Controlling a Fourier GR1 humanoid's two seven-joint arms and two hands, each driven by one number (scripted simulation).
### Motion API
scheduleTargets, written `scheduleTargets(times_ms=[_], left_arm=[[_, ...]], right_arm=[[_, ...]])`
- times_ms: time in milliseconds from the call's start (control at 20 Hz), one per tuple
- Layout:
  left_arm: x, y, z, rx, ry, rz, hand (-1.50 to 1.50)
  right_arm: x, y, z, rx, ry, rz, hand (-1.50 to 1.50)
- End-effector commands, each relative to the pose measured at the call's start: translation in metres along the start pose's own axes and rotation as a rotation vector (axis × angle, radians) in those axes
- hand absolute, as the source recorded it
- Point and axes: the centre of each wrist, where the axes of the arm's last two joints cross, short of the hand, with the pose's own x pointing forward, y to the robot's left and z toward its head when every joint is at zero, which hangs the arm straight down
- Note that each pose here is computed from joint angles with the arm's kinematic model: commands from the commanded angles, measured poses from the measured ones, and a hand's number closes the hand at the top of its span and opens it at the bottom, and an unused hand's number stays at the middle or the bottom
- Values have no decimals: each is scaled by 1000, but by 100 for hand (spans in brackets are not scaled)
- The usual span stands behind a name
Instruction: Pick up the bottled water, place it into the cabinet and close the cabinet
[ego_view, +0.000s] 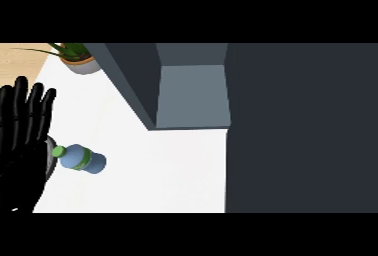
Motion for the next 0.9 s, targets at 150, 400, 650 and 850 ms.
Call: scheduleTargets(times_ms=[150, 400, 650, 850], left_arm=[[23, 23, 18, 149, 37, -98, -150], [18, 18, 53, 374, 219, 80, -150], [52, 6, 65, 393, 247, 130, -150], [63, 11, 74, 394, 226, 109, -150]], right_arm=[[13, -15, 26, 43, 86, 24, -150], [25, -3, 58, 166, 172, -175, -150], [51, -12, 74, 183, 176, -183, -150], [73, -17, 95, 175, 167, -184, -150]])
